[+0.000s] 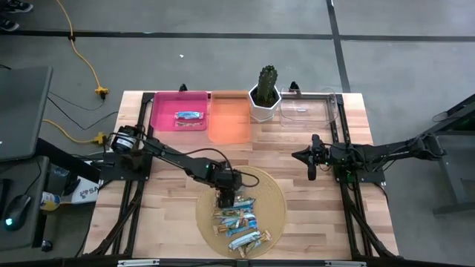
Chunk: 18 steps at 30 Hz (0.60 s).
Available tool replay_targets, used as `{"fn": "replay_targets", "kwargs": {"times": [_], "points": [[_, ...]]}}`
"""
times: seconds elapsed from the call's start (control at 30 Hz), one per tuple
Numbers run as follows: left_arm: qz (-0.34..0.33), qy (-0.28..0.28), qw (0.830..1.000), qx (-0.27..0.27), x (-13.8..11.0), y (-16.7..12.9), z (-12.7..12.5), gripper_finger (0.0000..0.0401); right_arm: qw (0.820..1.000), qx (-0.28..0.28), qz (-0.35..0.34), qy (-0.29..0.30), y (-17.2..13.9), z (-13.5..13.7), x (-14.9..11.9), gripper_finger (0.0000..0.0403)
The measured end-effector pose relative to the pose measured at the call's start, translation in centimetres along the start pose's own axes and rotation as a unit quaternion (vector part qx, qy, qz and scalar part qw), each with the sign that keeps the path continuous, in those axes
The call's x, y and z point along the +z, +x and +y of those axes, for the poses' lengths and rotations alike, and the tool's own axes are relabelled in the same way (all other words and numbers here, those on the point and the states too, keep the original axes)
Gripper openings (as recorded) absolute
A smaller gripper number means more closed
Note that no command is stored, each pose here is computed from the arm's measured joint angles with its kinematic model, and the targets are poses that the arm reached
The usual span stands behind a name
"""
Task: Pick and place Granola Bars by type
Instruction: Put the red granola bar into the pink bin
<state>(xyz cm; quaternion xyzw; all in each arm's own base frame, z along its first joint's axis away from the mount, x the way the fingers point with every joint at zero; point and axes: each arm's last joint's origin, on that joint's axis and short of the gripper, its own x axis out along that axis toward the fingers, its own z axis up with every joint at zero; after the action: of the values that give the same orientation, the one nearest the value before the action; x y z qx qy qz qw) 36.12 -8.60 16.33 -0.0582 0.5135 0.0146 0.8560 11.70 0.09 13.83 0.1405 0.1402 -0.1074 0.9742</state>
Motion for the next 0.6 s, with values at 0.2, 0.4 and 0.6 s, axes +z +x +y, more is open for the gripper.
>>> {"fn": "replay_targets", "kwargs": {"times": [0.2,0.4,0.6], "points": [[0.003,-0.007,1.0,-0.002,0.11,0.38,0.41,0.023,1.0,0.0,0.0,0.0,0.0,-0.01,-0.01,0.0],[0.005,-0.007,1.0,-0.003,0.13,0.41,0.56,0.023,1.0,0.0,0.0,0.001,0.0,0.0,0.01,0.0],[0.025,-0.006,1.0,-0.011,-0.25,0.97,0.54,0.023,1.0,0.0,-0.001,0.001,0.0,0.0,0.02,0.0]]}}
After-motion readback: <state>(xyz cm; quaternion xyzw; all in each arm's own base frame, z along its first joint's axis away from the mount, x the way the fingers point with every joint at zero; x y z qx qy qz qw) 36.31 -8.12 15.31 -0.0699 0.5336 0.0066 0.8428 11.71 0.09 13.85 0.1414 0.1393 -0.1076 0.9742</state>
